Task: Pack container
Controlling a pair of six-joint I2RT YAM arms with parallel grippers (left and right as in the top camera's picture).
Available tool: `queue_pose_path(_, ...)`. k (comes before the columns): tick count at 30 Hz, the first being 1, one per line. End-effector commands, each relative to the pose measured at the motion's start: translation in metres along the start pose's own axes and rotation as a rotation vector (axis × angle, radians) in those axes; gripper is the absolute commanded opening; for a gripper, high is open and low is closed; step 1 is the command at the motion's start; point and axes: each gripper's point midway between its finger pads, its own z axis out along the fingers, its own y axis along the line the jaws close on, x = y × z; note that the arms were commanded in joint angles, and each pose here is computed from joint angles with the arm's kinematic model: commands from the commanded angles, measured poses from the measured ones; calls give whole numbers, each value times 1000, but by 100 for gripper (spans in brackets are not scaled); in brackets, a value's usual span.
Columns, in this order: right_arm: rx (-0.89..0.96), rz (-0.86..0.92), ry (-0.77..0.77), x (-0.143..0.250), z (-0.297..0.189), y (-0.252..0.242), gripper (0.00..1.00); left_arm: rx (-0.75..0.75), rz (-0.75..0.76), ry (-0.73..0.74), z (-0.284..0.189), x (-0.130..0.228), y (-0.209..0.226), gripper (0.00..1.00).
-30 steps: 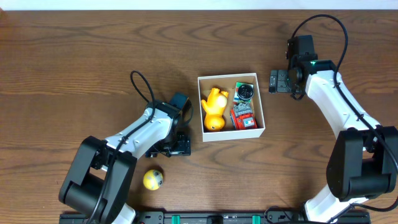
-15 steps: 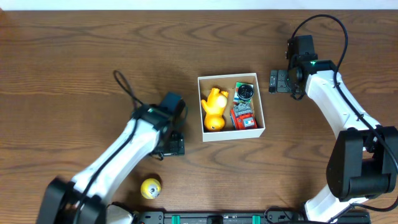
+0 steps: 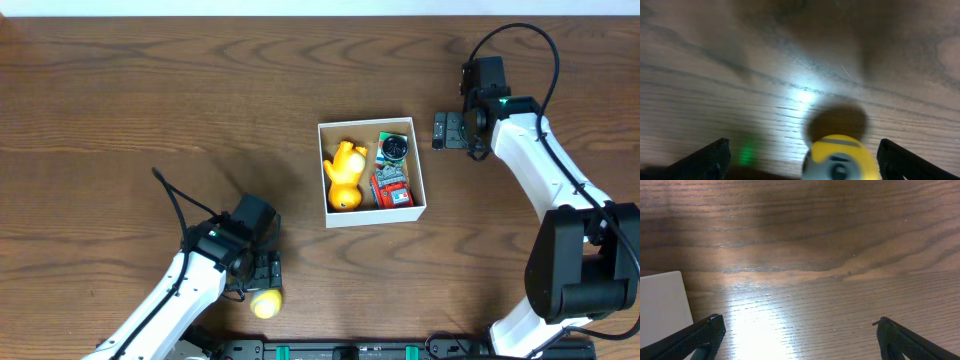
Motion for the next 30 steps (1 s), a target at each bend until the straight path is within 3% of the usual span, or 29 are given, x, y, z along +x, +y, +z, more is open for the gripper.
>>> queue_pose_path(1,13,22,5,1,2,-4,99,51,-5,19,1,4,-8,94)
queue_pose_path(18,13,22,5,1,2,-4,99,192,186,-18,0,13,-67,93)
queue_pose_path(30,13,22,5,1,2,-4,99,75,281,123,33,42,-71,93)
